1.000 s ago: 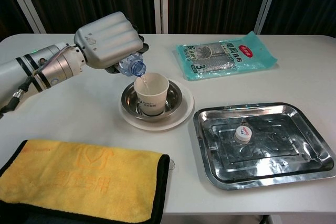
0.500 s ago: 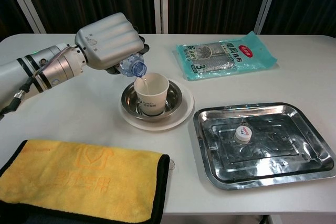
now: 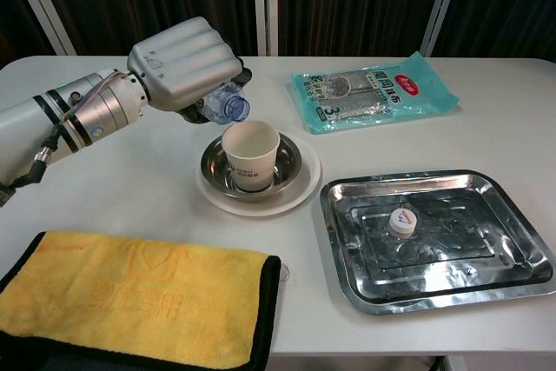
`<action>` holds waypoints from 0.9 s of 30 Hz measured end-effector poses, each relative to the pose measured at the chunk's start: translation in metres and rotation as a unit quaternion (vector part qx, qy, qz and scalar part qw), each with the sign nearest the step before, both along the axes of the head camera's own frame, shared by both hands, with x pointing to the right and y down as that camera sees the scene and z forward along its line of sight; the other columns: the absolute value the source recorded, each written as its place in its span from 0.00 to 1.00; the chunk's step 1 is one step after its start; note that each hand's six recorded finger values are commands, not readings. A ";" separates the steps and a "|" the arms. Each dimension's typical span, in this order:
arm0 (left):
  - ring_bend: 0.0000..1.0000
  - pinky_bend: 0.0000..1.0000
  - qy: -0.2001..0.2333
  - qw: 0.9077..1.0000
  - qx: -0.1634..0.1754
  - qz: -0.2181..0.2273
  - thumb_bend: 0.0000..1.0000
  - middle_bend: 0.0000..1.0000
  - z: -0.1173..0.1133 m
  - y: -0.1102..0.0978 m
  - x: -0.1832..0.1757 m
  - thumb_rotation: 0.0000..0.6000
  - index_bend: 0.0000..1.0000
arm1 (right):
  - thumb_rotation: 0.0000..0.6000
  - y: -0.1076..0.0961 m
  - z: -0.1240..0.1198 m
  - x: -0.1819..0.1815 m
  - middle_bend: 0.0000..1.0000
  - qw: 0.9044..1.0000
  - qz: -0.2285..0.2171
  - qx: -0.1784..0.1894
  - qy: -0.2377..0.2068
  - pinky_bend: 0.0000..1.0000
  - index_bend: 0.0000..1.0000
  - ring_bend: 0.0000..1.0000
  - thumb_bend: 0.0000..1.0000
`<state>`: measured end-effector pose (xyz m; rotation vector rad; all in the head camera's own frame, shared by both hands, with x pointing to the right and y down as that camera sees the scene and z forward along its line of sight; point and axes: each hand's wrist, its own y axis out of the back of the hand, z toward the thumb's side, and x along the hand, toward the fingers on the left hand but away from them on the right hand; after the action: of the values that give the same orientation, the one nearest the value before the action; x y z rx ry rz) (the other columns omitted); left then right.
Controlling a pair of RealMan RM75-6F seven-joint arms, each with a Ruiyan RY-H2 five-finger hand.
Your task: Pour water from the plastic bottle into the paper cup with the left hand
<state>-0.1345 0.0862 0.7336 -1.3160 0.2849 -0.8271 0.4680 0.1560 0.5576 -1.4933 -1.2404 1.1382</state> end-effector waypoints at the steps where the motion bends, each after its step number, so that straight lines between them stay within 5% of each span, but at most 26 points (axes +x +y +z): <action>1: 0.54 0.67 0.005 1.000 -0.007 -0.005 0.42 0.70 0.000 0.000 0.000 1.00 0.73 | 1.00 0.000 0.000 0.000 0.00 1.000 0.000 0.000 0.000 0.00 0.00 0.00 0.37; 7: 0.54 0.67 0.061 0.995 -0.062 -0.053 0.42 0.70 -0.007 -0.001 0.000 1.00 0.73 | 1.00 -0.001 0.001 -0.001 0.00 1.000 -0.002 -0.002 0.001 0.00 0.00 0.00 0.37; 13: 0.54 0.66 0.146 0.974 -0.128 -0.119 0.42 0.70 -0.019 -0.003 -0.015 1.00 0.73 | 1.00 -0.001 0.003 -0.004 0.00 1.000 -0.006 -0.003 0.002 0.00 0.00 0.00 0.37; 16: 0.54 0.66 0.190 0.953 -0.173 -0.162 0.42 0.70 -0.021 -0.005 -0.027 1.00 0.73 | 1.00 -0.001 0.003 -0.005 0.00 1.000 -0.007 -0.004 0.004 0.00 0.00 0.00 0.37; 27: 0.54 0.66 0.330 0.842 -0.306 -0.297 0.42 0.70 -0.024 -0.014 -0.074 1.00 0.73 | 1.00 -0.002 0.003 -0.011 0.00 1.000 -0.010 -0.006 0.011 0.00 0.00 0.00 0.37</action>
<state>-0.2081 0.0723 0.7100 -2.1644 1.0899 -0.9922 0.4572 0.1545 0.5609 -1.4947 -1.2048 1.1471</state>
